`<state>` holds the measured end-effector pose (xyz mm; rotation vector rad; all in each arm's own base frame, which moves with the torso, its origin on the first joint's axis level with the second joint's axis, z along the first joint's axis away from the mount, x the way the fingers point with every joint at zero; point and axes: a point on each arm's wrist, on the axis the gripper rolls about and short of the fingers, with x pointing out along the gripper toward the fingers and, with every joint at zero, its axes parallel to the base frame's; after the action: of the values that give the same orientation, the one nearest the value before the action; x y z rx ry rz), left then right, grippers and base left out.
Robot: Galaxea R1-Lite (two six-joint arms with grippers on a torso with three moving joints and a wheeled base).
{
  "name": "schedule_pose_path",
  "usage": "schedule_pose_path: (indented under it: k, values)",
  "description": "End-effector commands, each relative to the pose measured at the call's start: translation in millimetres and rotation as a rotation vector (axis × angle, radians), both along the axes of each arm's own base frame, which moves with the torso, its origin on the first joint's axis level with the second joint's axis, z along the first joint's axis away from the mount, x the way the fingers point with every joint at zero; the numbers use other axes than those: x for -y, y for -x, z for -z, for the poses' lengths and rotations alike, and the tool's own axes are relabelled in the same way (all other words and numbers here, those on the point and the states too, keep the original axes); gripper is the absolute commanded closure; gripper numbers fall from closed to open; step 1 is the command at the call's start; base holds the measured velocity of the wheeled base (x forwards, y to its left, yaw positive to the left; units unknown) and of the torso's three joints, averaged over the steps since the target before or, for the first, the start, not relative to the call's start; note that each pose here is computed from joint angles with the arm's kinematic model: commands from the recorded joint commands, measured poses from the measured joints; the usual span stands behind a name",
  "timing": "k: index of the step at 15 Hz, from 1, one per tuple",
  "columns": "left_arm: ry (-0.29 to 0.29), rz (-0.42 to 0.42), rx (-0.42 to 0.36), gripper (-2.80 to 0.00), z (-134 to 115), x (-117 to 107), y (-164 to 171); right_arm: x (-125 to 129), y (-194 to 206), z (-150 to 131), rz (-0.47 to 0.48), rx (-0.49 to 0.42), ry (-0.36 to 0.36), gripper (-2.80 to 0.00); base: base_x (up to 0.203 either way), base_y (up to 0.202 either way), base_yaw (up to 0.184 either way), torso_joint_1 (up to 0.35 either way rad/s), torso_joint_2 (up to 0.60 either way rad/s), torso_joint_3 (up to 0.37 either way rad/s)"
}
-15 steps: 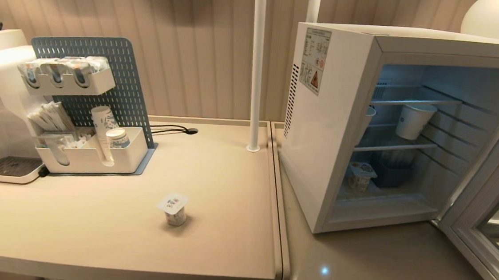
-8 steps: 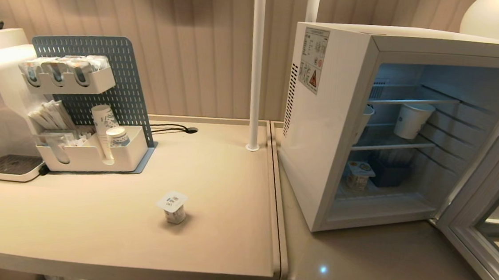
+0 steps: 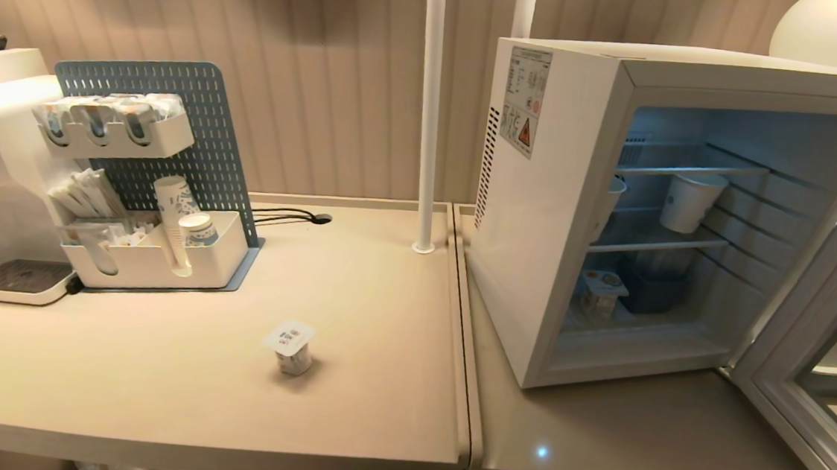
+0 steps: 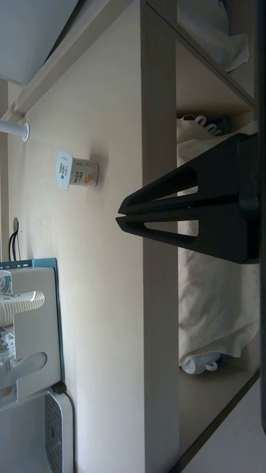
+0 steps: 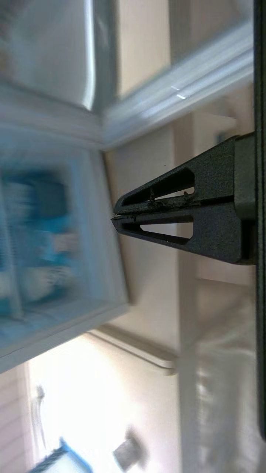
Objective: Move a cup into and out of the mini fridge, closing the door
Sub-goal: Take the yoghurt out of the freezer
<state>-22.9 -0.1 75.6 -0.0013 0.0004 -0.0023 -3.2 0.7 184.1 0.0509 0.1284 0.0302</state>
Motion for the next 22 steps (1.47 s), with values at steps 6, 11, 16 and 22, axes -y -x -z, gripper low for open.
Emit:
schedule_pose_path:
  k: [6,11,16,22]
  values:
    - [0.0,0.001,-0.003,0.0,0,0,0,-4,-99,44,-0.161,-0.404,-0.052,0.0,0.0,0.0,0.0,0.0,0.0,0.0]
    - [0.0,-0.001,-0.003,0.0,0,0,0,-5,-146,67,-0.182,-0.406,-0.034,0.0,0.0,0.0,0.0,0.0,0.0,0.0]
    - [0.002,-0.001,-0.003,0.0,0,0,0,-6,-194,87,-0.186,-0.318,-0.025,-2.8,0.0,0.0,0.0,0.0,0.0,0.0]
    - [0.008,-0.001,-0.003,0.0,0,0,0,-22,-251,116,-0.2,-0.263,0.003,-2.8,0.0,0.0,0.0,0.0,0.0,0.0]
